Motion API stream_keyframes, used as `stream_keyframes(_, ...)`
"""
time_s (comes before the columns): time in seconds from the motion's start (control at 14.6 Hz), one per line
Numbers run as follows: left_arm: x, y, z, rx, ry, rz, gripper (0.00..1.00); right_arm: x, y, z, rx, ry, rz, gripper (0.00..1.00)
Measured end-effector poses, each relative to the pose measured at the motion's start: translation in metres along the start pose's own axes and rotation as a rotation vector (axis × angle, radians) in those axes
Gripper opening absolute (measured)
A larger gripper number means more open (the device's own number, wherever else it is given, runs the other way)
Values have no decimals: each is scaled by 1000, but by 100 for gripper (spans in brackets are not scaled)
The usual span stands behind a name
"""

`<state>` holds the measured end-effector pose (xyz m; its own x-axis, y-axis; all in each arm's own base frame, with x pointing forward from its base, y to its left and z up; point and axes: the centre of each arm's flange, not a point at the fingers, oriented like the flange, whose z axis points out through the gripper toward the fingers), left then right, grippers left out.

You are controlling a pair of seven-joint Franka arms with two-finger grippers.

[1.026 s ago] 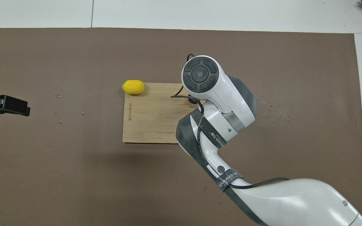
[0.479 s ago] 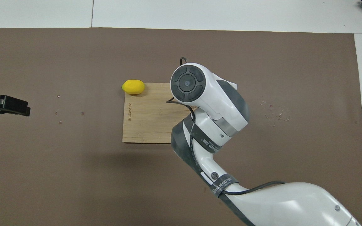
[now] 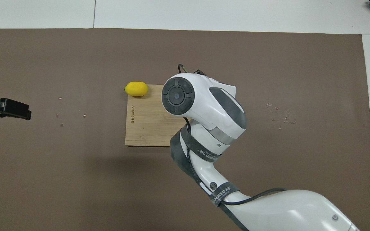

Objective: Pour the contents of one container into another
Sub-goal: 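Tilt the clear cup with the right gripper to pour into the dark cup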

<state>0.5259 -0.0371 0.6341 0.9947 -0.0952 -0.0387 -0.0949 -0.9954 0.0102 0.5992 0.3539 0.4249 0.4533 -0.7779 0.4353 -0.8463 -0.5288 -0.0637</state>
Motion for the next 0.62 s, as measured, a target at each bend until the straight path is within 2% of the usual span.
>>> stream_keyframes(0.27, 0, 0, 0, 0, -1, 0, 100, 1, 0, 2, -1, 51, -40, 51)
stream_keyframes(0.62, 0, 0, 0, 0, -2, 0, 100, -4, 0, 0, -3, 56, -53, 51)
